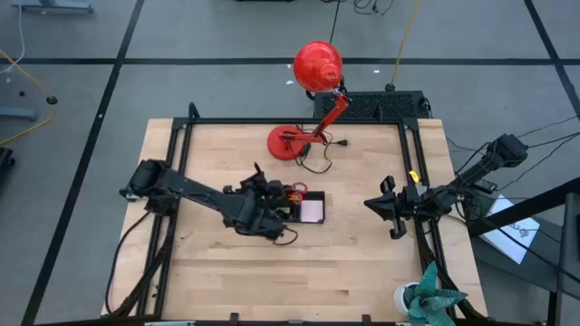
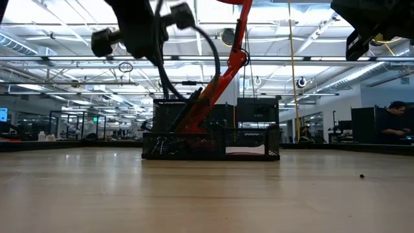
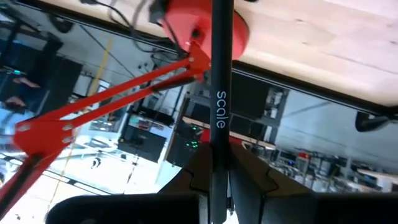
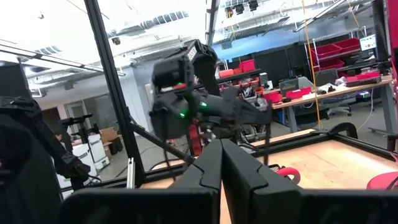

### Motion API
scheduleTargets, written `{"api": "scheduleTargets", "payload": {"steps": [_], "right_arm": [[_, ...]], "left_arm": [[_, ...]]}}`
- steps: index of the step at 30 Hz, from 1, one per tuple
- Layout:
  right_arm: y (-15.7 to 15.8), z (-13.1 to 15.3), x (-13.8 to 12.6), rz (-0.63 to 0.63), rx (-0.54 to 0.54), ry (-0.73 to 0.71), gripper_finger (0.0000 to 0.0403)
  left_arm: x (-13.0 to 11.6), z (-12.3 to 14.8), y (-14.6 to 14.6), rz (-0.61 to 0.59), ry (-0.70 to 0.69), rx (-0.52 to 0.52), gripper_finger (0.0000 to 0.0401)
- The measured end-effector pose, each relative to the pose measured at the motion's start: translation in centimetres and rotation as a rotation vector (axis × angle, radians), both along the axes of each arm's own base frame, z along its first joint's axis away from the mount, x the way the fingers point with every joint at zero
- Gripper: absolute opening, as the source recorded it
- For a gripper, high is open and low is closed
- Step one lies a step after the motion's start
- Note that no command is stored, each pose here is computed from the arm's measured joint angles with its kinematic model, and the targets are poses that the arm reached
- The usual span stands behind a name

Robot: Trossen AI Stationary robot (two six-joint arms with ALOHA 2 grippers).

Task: Pick and place office supplies into organizer
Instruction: Put the black pen into the black mesh desk organizer

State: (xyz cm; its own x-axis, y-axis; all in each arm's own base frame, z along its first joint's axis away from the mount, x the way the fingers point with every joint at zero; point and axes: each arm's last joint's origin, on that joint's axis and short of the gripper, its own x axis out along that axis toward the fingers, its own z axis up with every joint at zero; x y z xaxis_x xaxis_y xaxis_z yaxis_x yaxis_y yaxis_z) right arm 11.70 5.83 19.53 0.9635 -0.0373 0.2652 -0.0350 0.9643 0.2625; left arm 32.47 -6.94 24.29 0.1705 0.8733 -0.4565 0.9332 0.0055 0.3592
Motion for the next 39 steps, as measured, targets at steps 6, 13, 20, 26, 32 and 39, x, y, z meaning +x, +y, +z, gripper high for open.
{"api": "scheduleTargets", "payload": {"steps": [6,13,20,26,32,39], "right_arm": [[0.0,0.0,0.0,0.0,0.0,0.0,0.0],[0.0,0.0,0.0,-0.002,0.001,0.0,0.0],[0.0,0.0,0.0,-0.004,0.001,0.001,0.0],[0.0,0.0,0.0,-0.004,0.001,0.001,0.0],[0.0,0.0,0.0,-0.005,0.001,0.001,0.0],[0.0,0.0,0.0,-0.005,0.001,0.001,0.0]], "left_arm": [[0.1,-1.5,1.9,0.033,0.043,0.012,0.0035],[0.9,-2.8,2.2,-0.041,0.098,0.005,0.0035],[1.8,-3.6,1.9,-0.152,0.157,-0.054,0.0035],[2.7,-5.6,1.6,-0.186,0.205,-0.064,0.0035],[3.3,-8.2,1.9,-0.18,0.296,-0.061,0.0035],[3.6,-8.7,2.0,-0.159,0.257,-0.057,0.0036]]}}
